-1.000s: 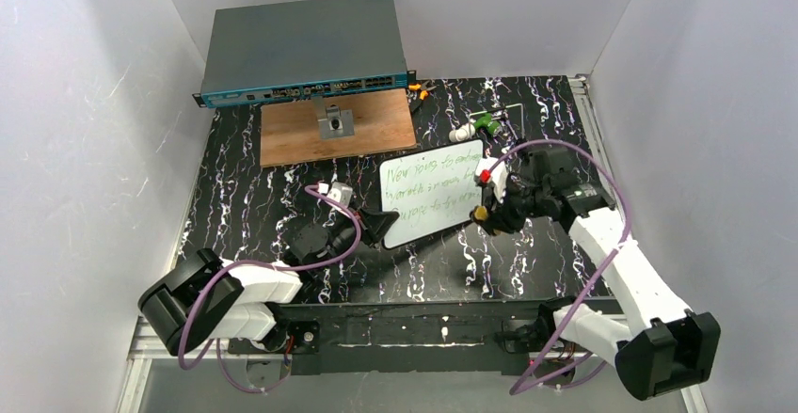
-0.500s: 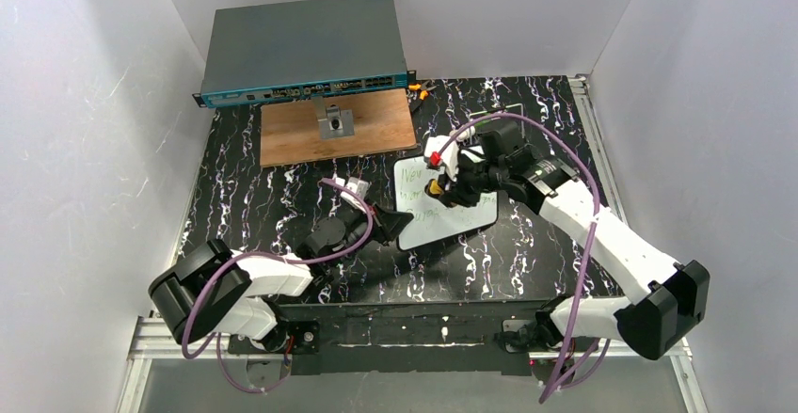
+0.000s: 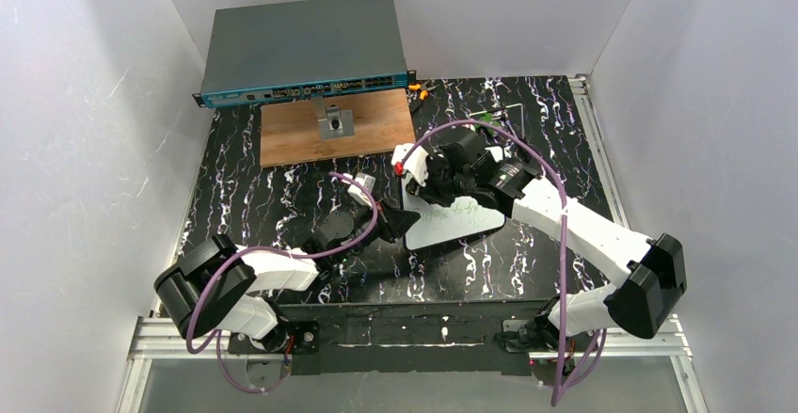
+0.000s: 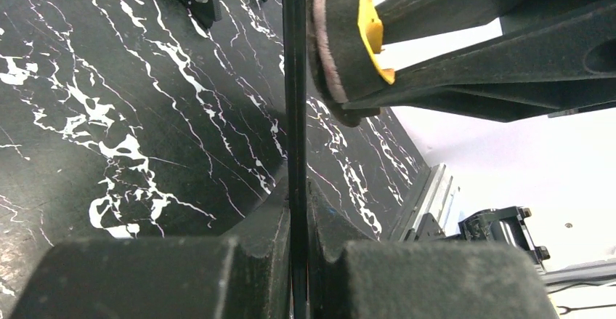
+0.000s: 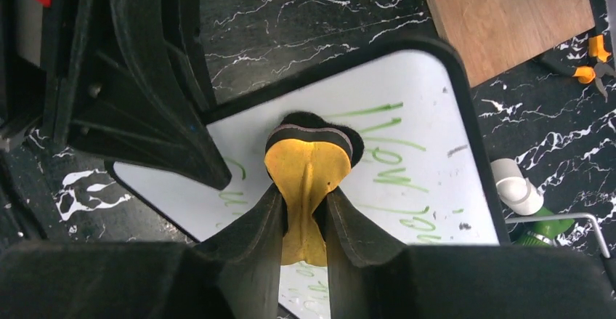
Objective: Erase the whiteboard
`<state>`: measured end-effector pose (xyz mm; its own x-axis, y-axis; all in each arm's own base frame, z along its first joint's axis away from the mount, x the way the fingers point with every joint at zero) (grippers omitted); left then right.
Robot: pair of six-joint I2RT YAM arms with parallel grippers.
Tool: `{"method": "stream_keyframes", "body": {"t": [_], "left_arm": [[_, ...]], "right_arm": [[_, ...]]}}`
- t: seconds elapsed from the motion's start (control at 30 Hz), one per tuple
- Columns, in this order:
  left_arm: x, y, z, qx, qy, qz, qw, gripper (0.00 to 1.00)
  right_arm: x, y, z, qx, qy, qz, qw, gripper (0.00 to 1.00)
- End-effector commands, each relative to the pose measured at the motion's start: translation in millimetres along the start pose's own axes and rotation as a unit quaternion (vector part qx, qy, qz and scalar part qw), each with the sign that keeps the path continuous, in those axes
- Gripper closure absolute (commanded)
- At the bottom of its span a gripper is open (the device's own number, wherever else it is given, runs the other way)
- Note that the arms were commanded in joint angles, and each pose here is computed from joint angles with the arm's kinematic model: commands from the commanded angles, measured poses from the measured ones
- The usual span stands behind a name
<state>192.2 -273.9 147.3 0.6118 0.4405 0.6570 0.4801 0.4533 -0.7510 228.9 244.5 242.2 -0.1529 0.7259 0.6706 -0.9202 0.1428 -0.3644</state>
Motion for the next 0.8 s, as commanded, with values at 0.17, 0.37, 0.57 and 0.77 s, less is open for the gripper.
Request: {"method": "stream_keyframes", "body": {"t": [0.17, 0.37, 0.57, 0.77], "left_arm": [[-11, -9, -3, -0.020, 0.042, -0.013, 0.999, 1.00], [-12, -9, -1, -0.025, 0.045, -0.016, 0.999, 1.00], [-12, -7, 1, -0.019, 0.042, -0.019, 0.999, 1.00], [-12, -7, -2, -0.016, 0.047, -0.016, 0.999, 1.00]], "right_arm": [[28, -41, -3, -0.122, -0.001, -0.008, 0.992, 0.99], [10, -38, -11, -0.130, 0.029, -0.005, 0.991, 0.99], [-1, 10, -6, 0.041, 0.015, 0.059, 0.997, 0.99], [3, 19, -7, 0.073, 0.008, 0.071, 0.995, 0.99]]}}
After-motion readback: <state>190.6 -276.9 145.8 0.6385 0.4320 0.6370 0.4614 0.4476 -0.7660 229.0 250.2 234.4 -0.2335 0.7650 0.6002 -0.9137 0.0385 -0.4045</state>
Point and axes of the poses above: each gripper's point midway between its finger pads, its own z axis back along the fingers, its own y axis along the line the jaws close on, x = y × z, the point moved 6 cm from there along z, back along the fingers, and after that the axes turned 8 degrees about z, right-handed, at the moved point
